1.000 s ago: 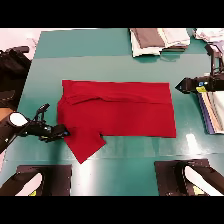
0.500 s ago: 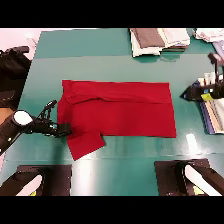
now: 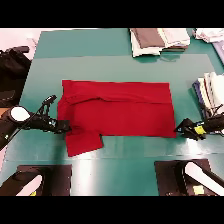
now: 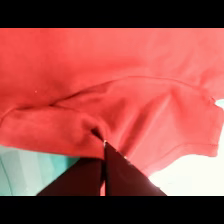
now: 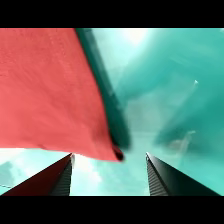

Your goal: Fold the shirts.

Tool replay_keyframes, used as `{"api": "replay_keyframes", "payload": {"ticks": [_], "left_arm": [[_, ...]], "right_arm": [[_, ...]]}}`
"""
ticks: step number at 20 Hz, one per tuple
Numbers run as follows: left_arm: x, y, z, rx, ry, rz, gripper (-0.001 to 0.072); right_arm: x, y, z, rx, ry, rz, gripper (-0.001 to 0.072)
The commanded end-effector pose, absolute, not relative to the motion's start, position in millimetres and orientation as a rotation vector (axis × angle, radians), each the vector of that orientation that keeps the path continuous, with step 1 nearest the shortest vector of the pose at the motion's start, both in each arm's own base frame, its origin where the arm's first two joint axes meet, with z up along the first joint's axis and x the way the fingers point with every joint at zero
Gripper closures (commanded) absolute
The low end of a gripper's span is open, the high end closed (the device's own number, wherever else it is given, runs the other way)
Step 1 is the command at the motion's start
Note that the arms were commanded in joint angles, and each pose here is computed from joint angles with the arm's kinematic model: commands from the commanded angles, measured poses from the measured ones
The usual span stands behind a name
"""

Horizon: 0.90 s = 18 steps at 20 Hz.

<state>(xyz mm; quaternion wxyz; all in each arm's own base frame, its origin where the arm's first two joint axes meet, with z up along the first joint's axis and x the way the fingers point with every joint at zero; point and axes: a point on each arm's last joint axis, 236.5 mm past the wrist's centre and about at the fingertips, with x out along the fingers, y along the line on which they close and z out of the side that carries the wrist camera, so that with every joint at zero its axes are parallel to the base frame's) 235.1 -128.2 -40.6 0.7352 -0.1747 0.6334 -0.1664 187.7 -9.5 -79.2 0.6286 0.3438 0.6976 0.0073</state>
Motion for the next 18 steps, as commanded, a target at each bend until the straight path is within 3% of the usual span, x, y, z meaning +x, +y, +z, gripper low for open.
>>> {"api": "replay_keyframes", "payload": {"ticks": [1, 4, 6, 7, 11, 15, 18], "left_arm": [[239, -128, -40, -0.382, 1.376, -0.362, 0.0684], [241, -128, -39, -0.383, 1.369, -0.360, 0.0684], [234, -128, -40, -0.377, 1.396, -0.368, 0.0685], [227, -127, -42, -0.363, 1.425, -0.373, 0.0686], [201, -97, -28, -0.199, 1.445, -0.333, 0.0687], [157, -95, 7, -0.192, 1.436, -0.352, 0.0687], [168, -94, 34, -0.166, 1.344, -0.366, 0.0687]], "right_arm": [[195, 9, -90, 0.857, 1.576, 0.067, 0.0214], [200, 28, -86, 0.752, 1.620, 0.157, 0.0409], [202, 35, -81, 0.614, 1.636, 0.207, 0.0651], [204, 33, -76, 0.516, 1.632, 0.219, 0.0695], [205, 17, -29, 0.213, 1.564, 0.232, 0.0695], [189, 5, 7, 0.144, 1.493, 0.180, 0.0695], [191, -3, 20, 0.137, 1.409, 0.128, 0.0696]]}}
